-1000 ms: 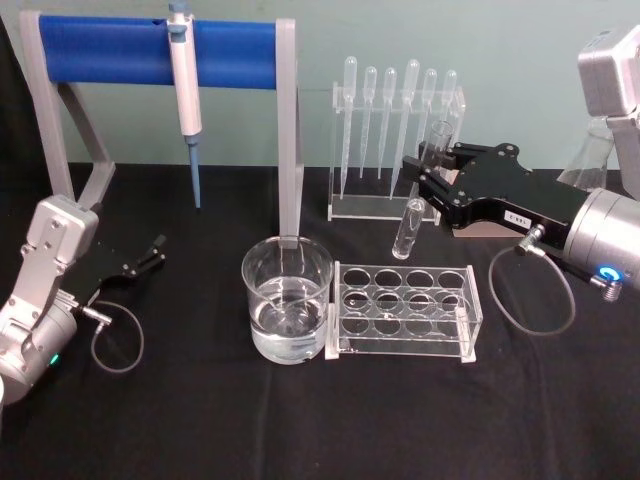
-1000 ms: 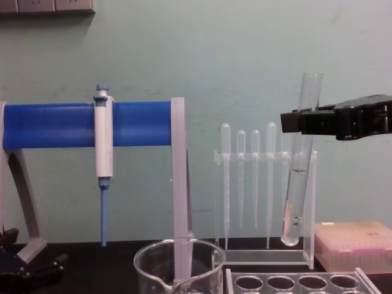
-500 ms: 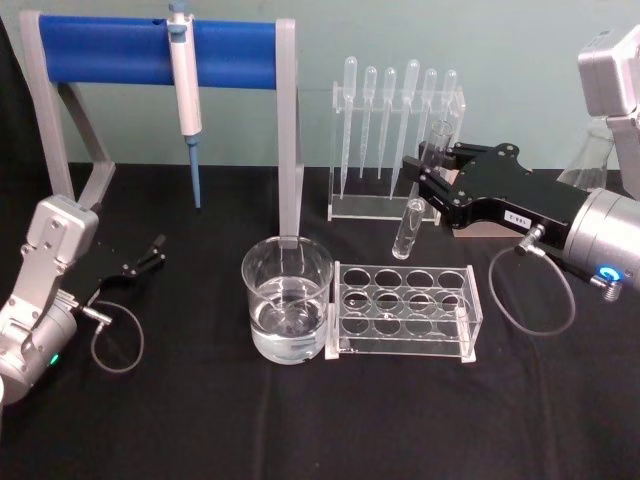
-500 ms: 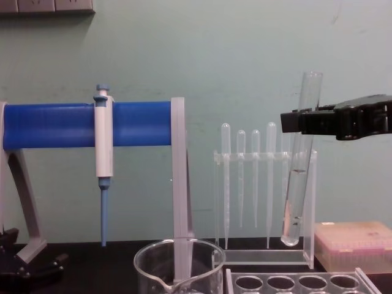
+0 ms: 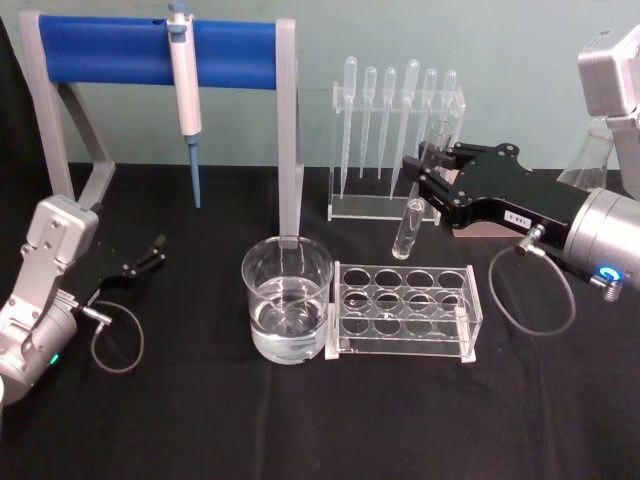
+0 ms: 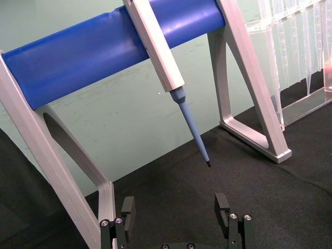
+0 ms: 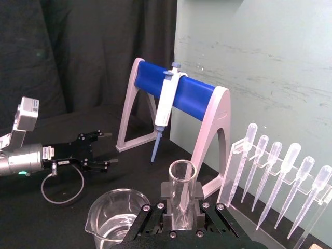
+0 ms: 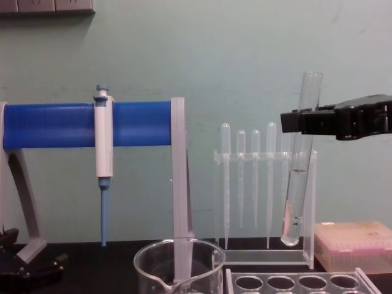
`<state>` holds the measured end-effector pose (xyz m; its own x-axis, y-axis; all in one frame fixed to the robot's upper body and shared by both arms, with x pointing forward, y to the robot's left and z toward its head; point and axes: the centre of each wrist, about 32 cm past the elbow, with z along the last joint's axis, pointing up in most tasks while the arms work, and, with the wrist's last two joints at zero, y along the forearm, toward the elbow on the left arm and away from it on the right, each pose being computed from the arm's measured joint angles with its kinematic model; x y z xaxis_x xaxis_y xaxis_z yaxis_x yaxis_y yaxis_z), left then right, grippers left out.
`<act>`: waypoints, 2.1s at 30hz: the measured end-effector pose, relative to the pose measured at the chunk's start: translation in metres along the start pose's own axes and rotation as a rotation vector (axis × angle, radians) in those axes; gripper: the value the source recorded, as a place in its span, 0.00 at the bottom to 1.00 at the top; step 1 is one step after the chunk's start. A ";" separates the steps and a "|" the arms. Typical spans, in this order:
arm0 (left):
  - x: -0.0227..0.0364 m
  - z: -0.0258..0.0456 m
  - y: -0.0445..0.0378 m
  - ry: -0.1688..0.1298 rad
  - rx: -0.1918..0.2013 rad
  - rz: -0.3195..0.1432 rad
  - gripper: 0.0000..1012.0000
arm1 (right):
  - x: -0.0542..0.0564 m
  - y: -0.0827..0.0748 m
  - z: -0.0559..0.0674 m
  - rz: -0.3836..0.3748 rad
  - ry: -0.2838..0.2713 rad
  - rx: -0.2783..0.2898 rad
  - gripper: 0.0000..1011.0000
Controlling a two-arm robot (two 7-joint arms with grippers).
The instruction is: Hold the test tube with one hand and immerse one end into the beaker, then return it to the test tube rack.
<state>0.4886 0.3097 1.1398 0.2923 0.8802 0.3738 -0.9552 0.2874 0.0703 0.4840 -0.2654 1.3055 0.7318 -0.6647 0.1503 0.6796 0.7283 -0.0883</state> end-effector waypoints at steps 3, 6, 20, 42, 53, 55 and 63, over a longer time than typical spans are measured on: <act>0.0000 0.0000 0.0000 0.000 0.000 0.000 0.99 | 0.000 0.000 0.000 0.000 0.000 0.000 0.22; 0.0000 0.0000 0.0000 0.000 0.000 0.000 0.99 | 0.000 0.000 0.000 0.000 0.000 0.000 0.22; 0.0000 0.0000 0.0000 0.000 0.000 0.000 0.99 | 0.000 0.000 0.000 0.000 0.000 0.000 0.22; 0.0000 0.0000 0.0000 0.000 0.000 0.000 0.99 | 0.000 0.000 0.000 0.000 0.000 0.000 0.22; 0.0000 0.0000 0.0000 0.000 0.000 0.000 0.99 | 0.000 0.000 0.000 0.000 0.000 0.000 0.22; 0.0000 0.0000 0.0000 0.000 0.000 0.000 0.99 | 0.000 0.000 0.000 0.000 0.000 0.000 0.22; 0.0000 0.0000 0.0000 0.000 0.000 0.000 0.99 | 0.000 0.000 0.000 0.000 0.000 0.000 0.22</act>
<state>0.4886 0.3097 1.1398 0.2923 0.8803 0.3737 -0.9552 0.2874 0.0703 0.4840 -0.2654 1.3055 0.7318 -0.6647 0.1503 0.6796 0.7282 -0.0883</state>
